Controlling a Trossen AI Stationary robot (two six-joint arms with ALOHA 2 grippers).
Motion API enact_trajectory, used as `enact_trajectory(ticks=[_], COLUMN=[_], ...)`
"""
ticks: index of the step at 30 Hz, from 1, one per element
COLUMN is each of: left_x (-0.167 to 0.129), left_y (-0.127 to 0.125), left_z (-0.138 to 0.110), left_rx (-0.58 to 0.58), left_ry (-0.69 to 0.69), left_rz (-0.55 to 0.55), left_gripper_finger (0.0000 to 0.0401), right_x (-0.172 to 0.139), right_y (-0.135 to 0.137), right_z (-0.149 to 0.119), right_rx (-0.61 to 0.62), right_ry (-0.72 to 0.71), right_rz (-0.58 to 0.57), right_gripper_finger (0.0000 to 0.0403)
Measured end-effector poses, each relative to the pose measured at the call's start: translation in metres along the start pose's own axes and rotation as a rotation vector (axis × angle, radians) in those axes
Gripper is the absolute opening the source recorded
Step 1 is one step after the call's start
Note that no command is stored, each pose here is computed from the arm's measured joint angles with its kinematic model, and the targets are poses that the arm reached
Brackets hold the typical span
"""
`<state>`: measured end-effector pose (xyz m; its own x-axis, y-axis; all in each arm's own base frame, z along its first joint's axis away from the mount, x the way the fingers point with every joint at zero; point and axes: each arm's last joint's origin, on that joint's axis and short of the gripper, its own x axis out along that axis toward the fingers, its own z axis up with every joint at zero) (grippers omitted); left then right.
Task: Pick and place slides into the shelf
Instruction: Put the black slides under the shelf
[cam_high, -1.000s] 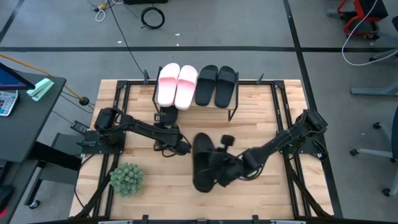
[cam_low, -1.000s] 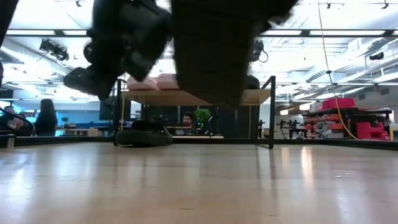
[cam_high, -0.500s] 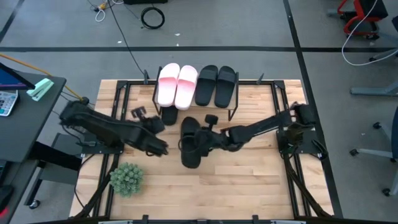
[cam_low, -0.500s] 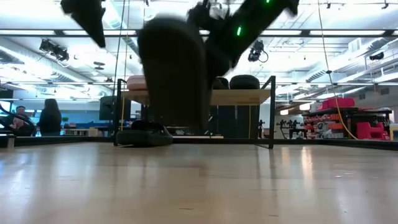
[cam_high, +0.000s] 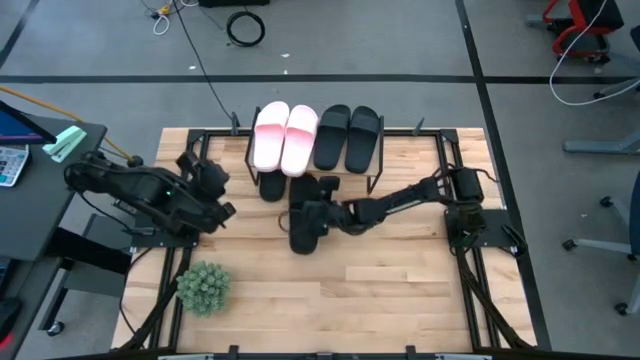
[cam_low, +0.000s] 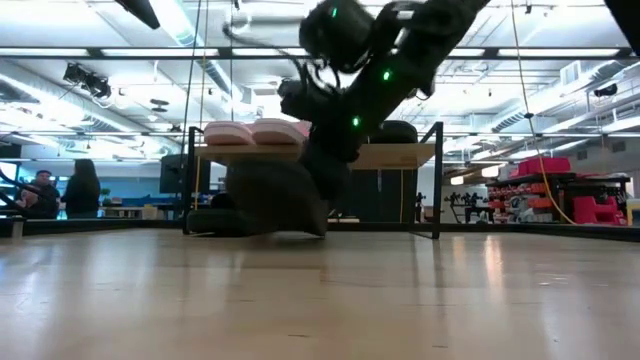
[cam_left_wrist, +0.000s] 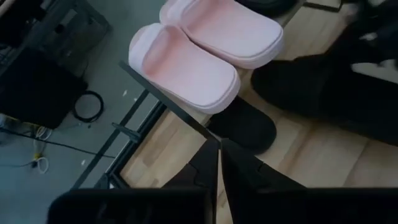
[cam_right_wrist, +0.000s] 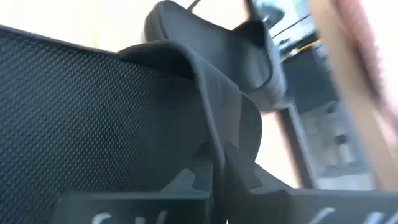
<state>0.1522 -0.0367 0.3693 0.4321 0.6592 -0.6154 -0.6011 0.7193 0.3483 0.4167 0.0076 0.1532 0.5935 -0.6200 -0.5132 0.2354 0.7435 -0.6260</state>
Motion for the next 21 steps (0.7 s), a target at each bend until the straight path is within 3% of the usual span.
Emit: enact_trajectory(ticks=[8, 15, 21], left_x=[-0.003, -0.003, -0.003], left_y=[0.006, 0.006, 0.006], left_z=[-0.001, -0.001, -0.001], left_rx=[0.022, 0.031, 0.031], left_ry=[-0.009, -0.009, -0.009], left_rz=[-0.009, -0.009, -0.010], left_gripper_finger=[0.0027, 0.0017, 0.0021], right_x=[0.040, 0.052, 0.052], right_y=[-0.020, -0.035, -0.039], right_z=[-0.014, -0.017, -0.017], right_rx=[0.019, -0.003, 0.068], right_ry=[0.006, 0.023, 0.015], right_rz=[0.039, -0.018, 0.014], right_gripper_finger=[0.0018, 0.0016, 0.0021])
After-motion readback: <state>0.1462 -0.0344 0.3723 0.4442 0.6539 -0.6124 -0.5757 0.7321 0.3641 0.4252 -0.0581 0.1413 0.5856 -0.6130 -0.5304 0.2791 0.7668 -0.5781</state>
